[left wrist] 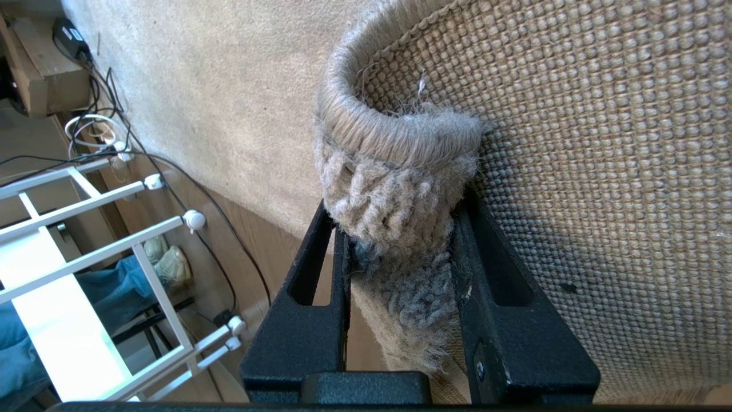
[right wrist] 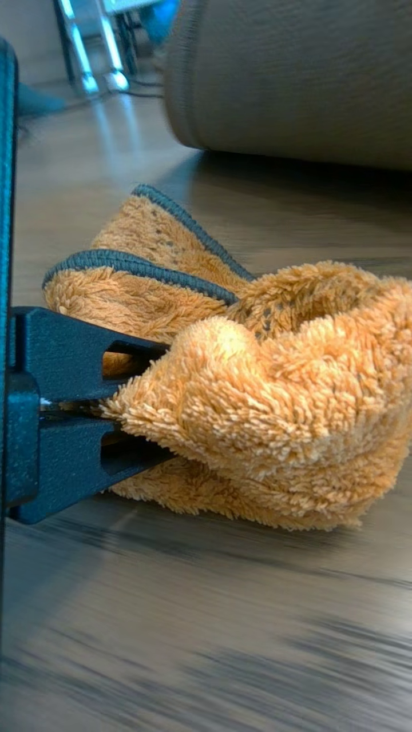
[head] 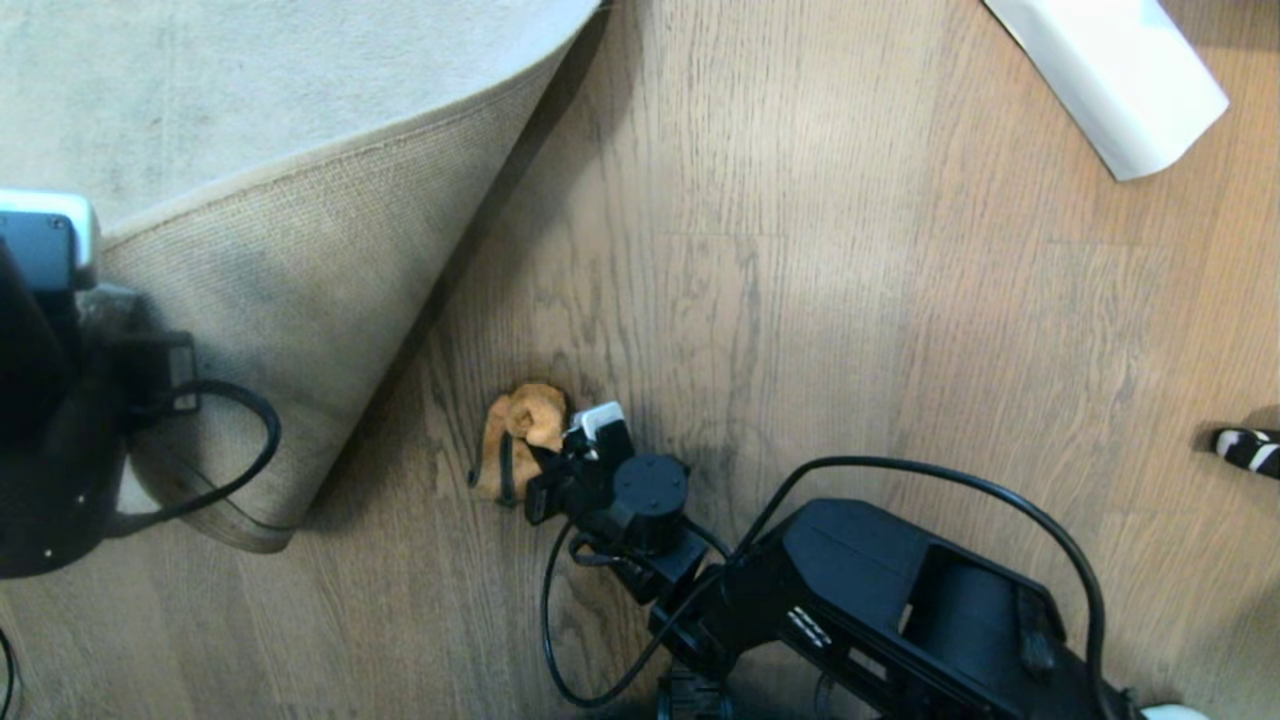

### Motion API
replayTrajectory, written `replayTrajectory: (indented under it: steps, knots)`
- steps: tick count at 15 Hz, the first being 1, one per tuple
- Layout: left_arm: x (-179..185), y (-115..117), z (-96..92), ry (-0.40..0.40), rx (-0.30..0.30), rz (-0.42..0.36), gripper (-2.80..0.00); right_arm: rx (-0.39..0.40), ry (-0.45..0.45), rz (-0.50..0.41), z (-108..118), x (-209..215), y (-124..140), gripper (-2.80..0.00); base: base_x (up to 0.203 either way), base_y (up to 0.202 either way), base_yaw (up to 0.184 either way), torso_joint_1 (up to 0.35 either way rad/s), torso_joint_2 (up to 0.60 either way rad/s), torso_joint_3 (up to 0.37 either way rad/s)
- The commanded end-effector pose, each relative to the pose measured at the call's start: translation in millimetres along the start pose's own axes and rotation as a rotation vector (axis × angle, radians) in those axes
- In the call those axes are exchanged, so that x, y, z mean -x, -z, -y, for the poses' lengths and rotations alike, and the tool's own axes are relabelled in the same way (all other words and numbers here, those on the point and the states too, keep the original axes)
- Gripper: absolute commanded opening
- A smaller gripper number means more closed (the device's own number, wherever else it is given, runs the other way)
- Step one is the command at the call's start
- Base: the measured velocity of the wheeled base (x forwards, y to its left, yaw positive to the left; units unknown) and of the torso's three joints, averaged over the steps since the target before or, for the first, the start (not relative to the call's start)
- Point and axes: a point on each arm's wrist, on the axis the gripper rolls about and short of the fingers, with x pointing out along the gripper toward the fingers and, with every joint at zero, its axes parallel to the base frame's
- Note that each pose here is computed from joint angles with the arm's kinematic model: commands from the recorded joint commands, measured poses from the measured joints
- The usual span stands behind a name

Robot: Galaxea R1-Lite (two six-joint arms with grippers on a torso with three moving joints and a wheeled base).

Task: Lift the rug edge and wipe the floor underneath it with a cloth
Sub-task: Wipe the floor under the carpet with a rag

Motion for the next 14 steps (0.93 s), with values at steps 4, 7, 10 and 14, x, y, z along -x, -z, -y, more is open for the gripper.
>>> replayTrajectory:
  steps: [4, 7, 10, 14]
  knots:
    - [0.1, -0.1, -0.3, -0.005, 0.001, 0.001, -2.8, 0.008, 0.039, 0.062, 16.2, -6.7, -24.8, -2.8, 0.0, 0.0, 0.0, 0.0, 0.0, 0.0]
    - [0.6, 1.6, -0.5, -0.003, -0.003, -0.002, -2.8, 0.015, 0.075, 0.091, 35.3, -9.4, -40.0, -2.8, 0.0, 0.0, 0.0, 0.0, 0.0, 0.0]
    - [1.1, 2.1, -1.1, -0.005, -0.003, -0.002, -2.8, 0.027, 0.104, 0.109, 51.5, -10.9, -49.5, -2.8, 0.0, 0.0, 0.0, 0.0, 0.0, 0.0]
    - [1.1, 2.6, -1.1, -0.005, -0.004, -0.003, -2.8, 0.05, 0.145, 0.134, 73.5, -11.7, -64.4, -2.8, 0.0, 0.0, 0.0, 0.0, 0.0, 0.0]
